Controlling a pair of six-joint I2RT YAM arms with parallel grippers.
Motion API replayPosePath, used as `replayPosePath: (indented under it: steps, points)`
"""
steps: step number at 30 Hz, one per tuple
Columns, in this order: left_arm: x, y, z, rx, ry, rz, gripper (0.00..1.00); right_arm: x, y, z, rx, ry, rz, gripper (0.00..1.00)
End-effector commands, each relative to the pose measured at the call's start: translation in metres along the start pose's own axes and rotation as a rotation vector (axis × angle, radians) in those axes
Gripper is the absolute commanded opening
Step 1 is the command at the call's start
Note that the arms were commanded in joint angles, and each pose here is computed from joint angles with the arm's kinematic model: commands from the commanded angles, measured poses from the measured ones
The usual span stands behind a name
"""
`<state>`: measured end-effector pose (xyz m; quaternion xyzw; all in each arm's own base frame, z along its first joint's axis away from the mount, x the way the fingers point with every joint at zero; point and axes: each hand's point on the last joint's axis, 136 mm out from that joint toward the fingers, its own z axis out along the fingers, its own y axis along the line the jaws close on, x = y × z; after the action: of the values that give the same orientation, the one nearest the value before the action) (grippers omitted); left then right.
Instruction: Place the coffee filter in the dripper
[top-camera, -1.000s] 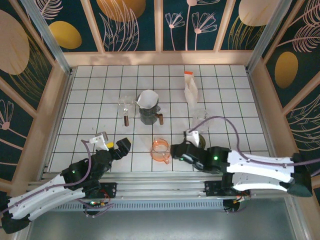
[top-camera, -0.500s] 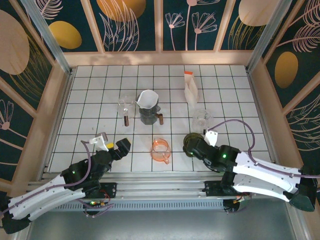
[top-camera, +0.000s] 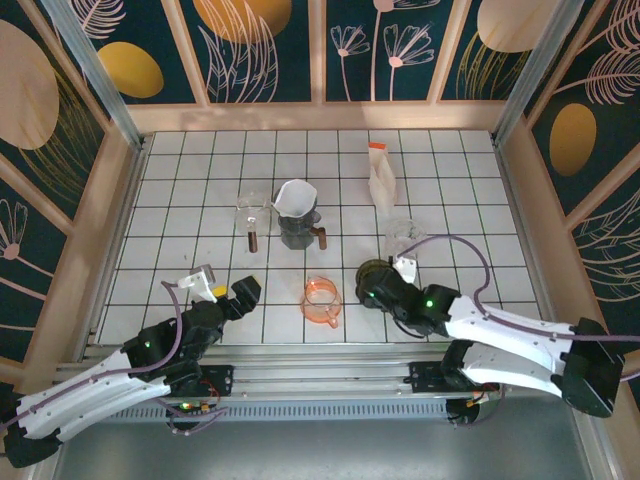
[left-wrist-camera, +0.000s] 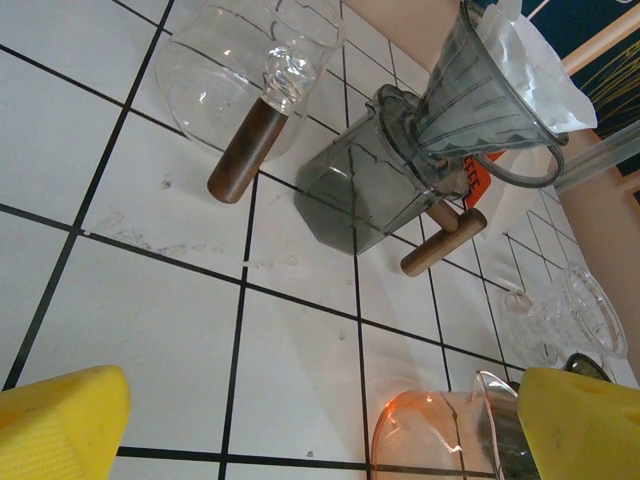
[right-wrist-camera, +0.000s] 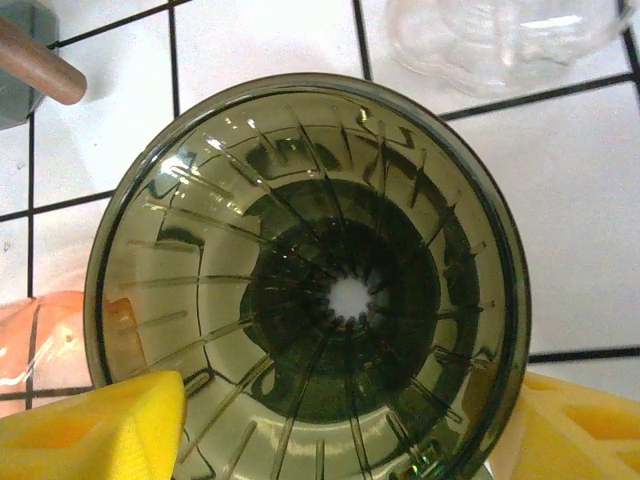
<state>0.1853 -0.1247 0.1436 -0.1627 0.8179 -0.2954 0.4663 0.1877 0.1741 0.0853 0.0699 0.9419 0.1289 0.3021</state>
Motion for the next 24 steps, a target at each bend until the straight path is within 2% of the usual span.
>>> replayPosePath:
  steps: [1, 6, 11, 18, 24]
  points:
    - [0.001, 0.006, 0.0, -0.021, -0.004, 0.007, 0.99, -0.027, 0.029, 0.002, -0.08, -0.052, -0.012, 0.76]
    - [0.003, 0.008, 0.001, -0.019, -0.001, 0.002, 0.99, -0.026, 0.025, 0.0, -0.071, -0.048, -0.042, 0.74]
    - [0.008, 0.011, 0.003, -0.019, 0.001, -0.005, 0.99, -0.009, 0.045, -0.007, -0.25, -0.006, -0.043, 0.68]
    - [0.006, 0.009, 0.003, -0.019, -0.001, 0.002, 0.99, 0.011, 0.024, 0.001, -0.13, 0.053, -0.058, 0.66]
    - [0.009, 0.011, 0.004, -0.022, 0.006, -0.004, 0.99, 0.018, 0.015, 0.002, -0.093, 0.05, -0.081, 0.57]
